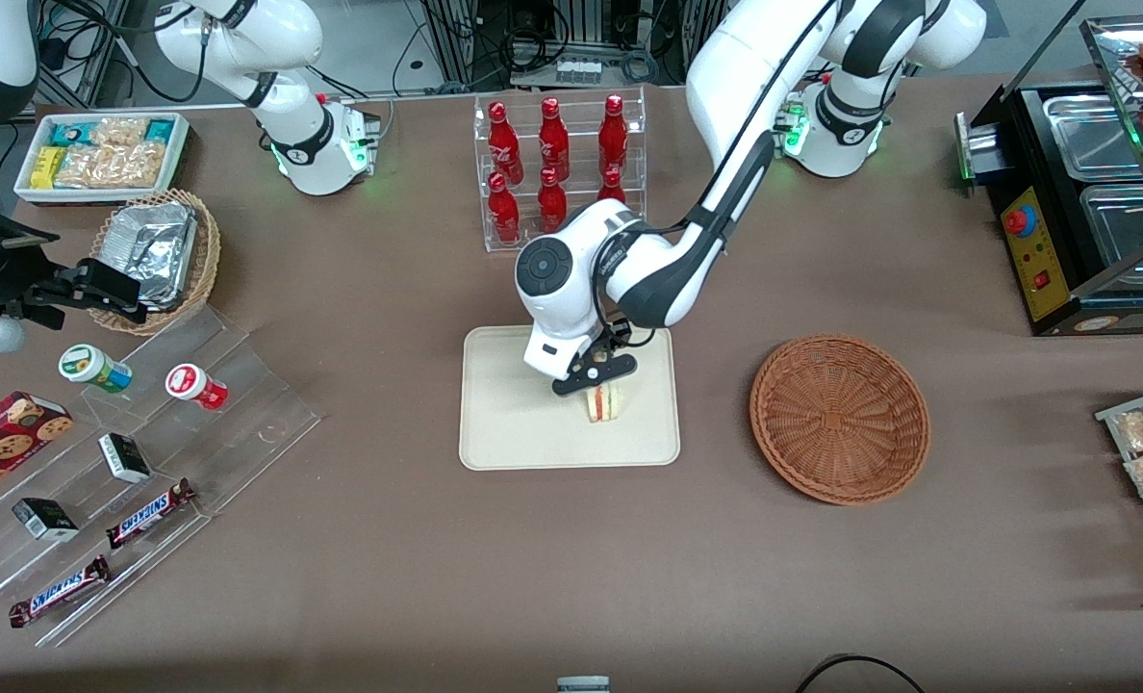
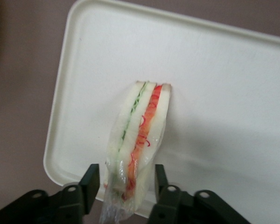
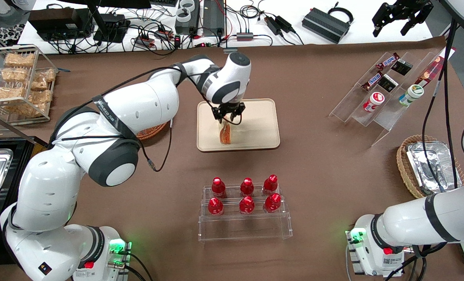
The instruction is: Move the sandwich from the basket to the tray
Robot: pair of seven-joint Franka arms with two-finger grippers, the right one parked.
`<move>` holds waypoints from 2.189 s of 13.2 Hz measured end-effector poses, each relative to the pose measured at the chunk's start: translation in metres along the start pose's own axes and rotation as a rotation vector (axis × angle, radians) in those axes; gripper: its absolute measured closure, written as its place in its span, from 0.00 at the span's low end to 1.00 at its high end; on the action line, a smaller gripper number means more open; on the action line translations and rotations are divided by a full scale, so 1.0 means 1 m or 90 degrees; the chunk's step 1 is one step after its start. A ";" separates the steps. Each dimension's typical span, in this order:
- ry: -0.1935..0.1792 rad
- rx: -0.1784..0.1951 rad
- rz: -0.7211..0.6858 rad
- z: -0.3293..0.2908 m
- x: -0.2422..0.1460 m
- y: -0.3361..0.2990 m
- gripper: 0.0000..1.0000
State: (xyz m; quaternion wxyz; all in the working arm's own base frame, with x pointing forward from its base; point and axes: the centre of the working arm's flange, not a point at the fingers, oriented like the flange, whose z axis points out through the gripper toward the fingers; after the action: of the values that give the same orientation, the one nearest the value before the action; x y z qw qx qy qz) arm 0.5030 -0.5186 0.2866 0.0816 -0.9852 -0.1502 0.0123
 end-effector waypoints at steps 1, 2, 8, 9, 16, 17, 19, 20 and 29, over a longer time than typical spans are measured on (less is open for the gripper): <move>0.001 0.001 -0.013 -0.027 0.011 -0.007 0.29; 0.001 0.003 -0.027 -0.057 0.021 -0.018 0.18; -0.012 0.001 -0.085 -0.224 0.089 -0.157 0.00; -0.024 0.009 -0.072 -0.237 0.100 -0.185 0.00; -0.096 -0.006 0.050 -0.265 0.178 -0.374 0.00; -0.101 -0.015 0.070 -0.265 0.185 -0.402 0.00; -0.112 -0.028 0.102 -0.261 0.196 -0.452 0.00; -0.118 -0.032 0.113 -0.257 0.198 -0.470 0.00; -0.118 -0.080 0.201 -0.235 0.201 -0.549 0.00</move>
State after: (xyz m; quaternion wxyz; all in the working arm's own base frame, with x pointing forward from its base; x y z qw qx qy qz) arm 0.5450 0.0210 0.6083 0.0031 -0.9943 -0.0010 0.1066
